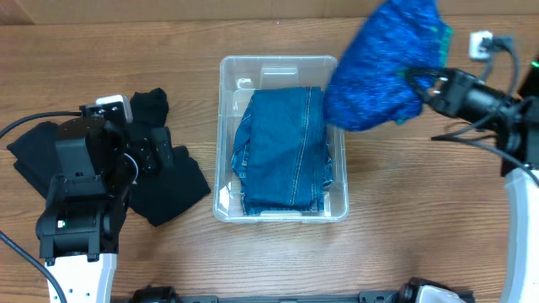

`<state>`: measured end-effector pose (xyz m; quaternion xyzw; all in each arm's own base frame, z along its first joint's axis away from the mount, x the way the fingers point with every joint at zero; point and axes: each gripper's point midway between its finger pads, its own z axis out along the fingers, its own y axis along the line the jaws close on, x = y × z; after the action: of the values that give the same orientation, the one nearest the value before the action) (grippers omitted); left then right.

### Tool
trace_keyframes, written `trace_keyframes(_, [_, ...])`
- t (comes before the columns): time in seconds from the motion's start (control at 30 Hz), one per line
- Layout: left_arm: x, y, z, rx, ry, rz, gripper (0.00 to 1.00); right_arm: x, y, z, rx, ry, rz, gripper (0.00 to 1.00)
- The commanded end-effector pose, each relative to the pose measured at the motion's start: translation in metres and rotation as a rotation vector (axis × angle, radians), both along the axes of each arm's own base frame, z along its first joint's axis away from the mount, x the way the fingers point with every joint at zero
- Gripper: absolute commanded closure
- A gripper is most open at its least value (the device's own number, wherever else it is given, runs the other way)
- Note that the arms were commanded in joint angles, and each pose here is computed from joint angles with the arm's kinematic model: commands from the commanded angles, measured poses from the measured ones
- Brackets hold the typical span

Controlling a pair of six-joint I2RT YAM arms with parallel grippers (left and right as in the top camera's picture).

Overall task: Pack container
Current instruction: 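Carry the sparkly blue fabric left and lower it onto the jeans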

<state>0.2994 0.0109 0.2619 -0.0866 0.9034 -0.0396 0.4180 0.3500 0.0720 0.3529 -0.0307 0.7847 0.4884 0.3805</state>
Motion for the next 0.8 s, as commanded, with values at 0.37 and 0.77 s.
trace_keyframes(0.37, [0.002,0.0,0.011,0.024,-0.027,-0.015,0.0,-0.063,0.115,-0.092,-0.429,0.234,0.253,0.96])
trace_keyframes(0.77, [0.002,0.0,0.011,0.024,-0.027,-0.015,0.0,-0.065,0.188,-0.121,-0.331,0.289,0.47,0.96])
